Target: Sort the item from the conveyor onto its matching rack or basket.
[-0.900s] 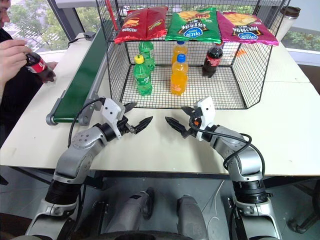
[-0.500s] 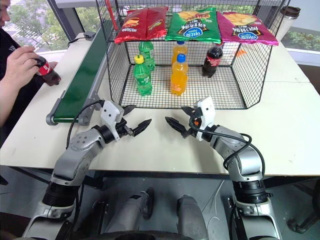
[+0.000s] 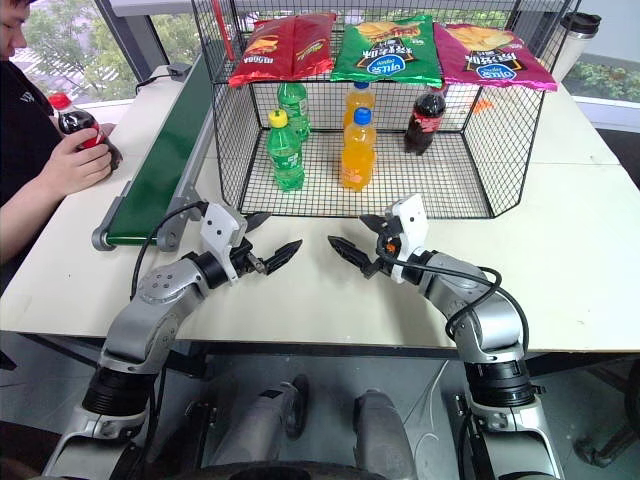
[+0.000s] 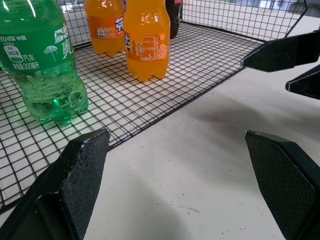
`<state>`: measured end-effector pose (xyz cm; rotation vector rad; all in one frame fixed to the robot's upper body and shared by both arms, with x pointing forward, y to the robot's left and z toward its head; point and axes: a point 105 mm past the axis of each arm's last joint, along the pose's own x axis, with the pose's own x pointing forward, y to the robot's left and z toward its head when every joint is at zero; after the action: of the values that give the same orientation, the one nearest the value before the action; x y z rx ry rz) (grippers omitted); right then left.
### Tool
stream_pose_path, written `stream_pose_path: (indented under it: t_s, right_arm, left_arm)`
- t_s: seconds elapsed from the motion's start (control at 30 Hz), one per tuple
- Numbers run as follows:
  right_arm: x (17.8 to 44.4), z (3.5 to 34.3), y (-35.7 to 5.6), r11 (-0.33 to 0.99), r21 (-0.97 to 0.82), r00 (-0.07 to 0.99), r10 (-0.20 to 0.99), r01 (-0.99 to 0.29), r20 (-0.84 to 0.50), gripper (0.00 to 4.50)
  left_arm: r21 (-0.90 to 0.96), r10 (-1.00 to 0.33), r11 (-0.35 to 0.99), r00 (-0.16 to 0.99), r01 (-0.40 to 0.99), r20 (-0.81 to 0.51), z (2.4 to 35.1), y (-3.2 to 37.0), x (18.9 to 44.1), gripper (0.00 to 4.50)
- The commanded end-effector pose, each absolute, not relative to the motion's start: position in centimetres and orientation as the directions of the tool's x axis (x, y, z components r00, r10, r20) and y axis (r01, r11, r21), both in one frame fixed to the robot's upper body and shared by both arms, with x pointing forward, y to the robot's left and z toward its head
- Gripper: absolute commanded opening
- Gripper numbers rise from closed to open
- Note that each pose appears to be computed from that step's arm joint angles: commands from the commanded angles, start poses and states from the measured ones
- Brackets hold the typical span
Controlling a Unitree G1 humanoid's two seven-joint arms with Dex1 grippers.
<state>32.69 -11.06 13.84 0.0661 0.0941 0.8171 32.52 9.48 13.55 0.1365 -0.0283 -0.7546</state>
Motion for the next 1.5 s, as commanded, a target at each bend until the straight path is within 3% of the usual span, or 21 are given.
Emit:
stream_pose_path:
  t_s: [0.03,0.6,0.73,0.97,1.13,1.5]
  right_arm:
    - [32.4,15.4,-10.7,0.664,0.054,0.664,0.748,-0.746,-0.016,4.47]
    - [32.3,15.9,-10.2,0.611,-0.015,0.611,0.791,-0.792,-0.03,4.47]
    - [32.4,17.0,-9.9,0.588,-0.032,0.589,0.808,-0.808,-0.004,4.47]
    - [32.3,20.2,-9.1,0.542,-0.063,0.538,0.84,-0.838,0.075,4.47]
    - [32.5,22.6,-8.8,0.542,0.004,0.533,0.824,-0.84,0.192,4.47]
    - [31.8,21.3,-7.9,0.5,0.006,0.496,0.857,-0.866,0.143,4.47]
  left_arm:
    - [0.157,-0.692,0.715,0.722,0.681,0.022,14.9,9.2,32.2,4.5]
    - [0.258,-0.647,0.747,0.759,0.613,0.072,16.8,10.4,31.9,4.5]
    - [0.243,-0.578,0.811,0.791,0.532,0.2,20.1,12.0,31.6,4.5]
    - [0.238,-0.438,0.893,0.86,0.383,0.261,22.9,16.2,30.9,4.5]
    - [0.161,-0.302,0.95,0.918,0.267,0.256,23.0,20.4,30.8,4.5]
    - [0.018,-0.032,0.999,0.976,0.029,0.217,20.9,26.1,30.4,4.5]
